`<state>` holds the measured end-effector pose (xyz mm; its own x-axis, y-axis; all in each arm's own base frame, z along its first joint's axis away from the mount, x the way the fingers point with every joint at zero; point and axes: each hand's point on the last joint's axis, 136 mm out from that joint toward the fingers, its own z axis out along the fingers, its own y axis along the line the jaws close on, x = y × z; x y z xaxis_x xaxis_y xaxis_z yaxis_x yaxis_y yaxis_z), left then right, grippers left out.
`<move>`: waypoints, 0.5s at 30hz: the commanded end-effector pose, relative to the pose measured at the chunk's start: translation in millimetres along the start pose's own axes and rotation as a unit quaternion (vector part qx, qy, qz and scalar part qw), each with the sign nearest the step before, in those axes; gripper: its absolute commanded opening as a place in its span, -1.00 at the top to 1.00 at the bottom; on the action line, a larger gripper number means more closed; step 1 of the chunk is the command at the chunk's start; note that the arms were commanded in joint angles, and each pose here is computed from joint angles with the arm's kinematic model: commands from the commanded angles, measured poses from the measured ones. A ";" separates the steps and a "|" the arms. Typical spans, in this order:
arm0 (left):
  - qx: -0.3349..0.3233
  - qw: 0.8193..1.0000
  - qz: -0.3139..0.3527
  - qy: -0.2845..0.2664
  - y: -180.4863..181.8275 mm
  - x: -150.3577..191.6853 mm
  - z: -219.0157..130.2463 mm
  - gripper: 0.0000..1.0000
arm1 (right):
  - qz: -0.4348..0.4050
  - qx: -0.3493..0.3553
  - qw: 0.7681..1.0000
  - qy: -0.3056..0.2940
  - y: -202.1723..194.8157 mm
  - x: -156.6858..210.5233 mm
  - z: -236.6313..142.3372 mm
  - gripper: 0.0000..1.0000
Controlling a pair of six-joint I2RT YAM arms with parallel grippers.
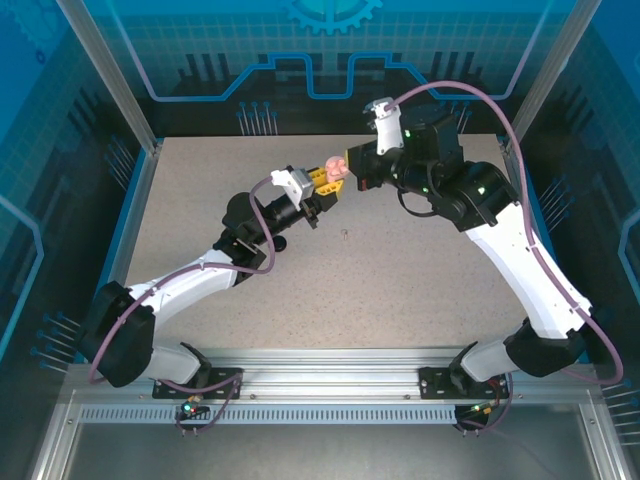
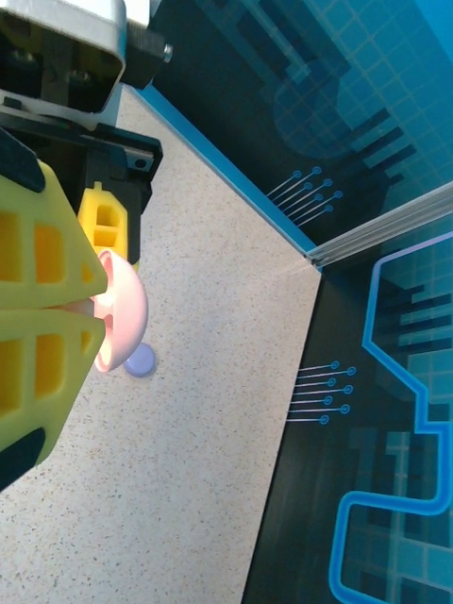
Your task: Insert wireless bluetooth earbuds into charging case
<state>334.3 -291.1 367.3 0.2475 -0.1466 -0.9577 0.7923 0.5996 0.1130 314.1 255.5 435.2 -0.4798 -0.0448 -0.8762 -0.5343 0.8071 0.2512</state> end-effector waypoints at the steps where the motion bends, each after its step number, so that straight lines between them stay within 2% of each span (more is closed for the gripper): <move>1: 0.009 0.999 0.008 -0.031 -1.4 -21.7 5.3 1.00 | 0.012 -0.005 1.000 -0.002 -1.6 0.9 1.0 0.90; 15: 0.009 0.999 0.009 -0.034 -1.3 -24.2 5.8 1.00 | 0.025 -0.025 0.999 0.025 3.1 15.9 19.1 0.91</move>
<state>334.3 -291.1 369.7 0.2518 -0.1494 -0.9562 0.7920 0.5996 0.1149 313.4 264.2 418.9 -0.5248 -0.0496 -0.8498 -0.5415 0.7897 0.2884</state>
